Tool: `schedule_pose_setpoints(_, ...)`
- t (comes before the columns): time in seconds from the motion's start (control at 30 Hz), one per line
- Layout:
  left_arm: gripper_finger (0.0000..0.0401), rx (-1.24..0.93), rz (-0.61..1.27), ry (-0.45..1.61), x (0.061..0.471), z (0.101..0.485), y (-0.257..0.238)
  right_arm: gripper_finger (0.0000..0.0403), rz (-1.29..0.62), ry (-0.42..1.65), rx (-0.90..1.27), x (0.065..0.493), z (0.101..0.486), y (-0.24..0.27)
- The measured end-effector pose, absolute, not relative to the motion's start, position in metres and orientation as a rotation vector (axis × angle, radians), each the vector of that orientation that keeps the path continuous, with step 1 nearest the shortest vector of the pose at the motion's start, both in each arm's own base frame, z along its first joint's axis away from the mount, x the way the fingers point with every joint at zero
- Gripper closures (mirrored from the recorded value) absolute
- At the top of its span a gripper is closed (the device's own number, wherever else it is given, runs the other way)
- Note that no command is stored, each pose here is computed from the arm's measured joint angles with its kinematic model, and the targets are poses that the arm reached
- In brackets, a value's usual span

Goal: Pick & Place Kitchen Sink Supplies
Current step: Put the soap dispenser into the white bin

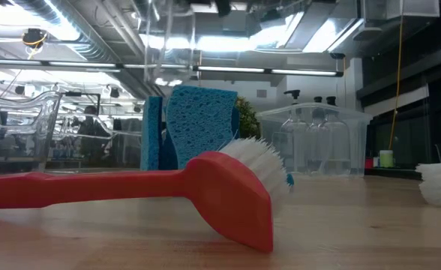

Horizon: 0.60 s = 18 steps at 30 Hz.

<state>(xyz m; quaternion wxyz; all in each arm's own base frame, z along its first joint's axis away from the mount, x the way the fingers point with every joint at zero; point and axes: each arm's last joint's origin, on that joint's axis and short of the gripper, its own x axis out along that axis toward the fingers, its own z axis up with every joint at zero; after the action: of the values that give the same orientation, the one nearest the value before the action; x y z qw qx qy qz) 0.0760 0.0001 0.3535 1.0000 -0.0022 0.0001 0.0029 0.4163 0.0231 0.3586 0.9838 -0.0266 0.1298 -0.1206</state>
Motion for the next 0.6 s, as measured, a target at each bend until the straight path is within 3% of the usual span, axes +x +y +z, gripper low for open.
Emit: schedule_pose_setpoints(0.6,0.039,-0.004,0.006,0.0,0.076,0.353,0.0,0.0265,-0.297,0.417,0.052,0.311,0.422,0.012)
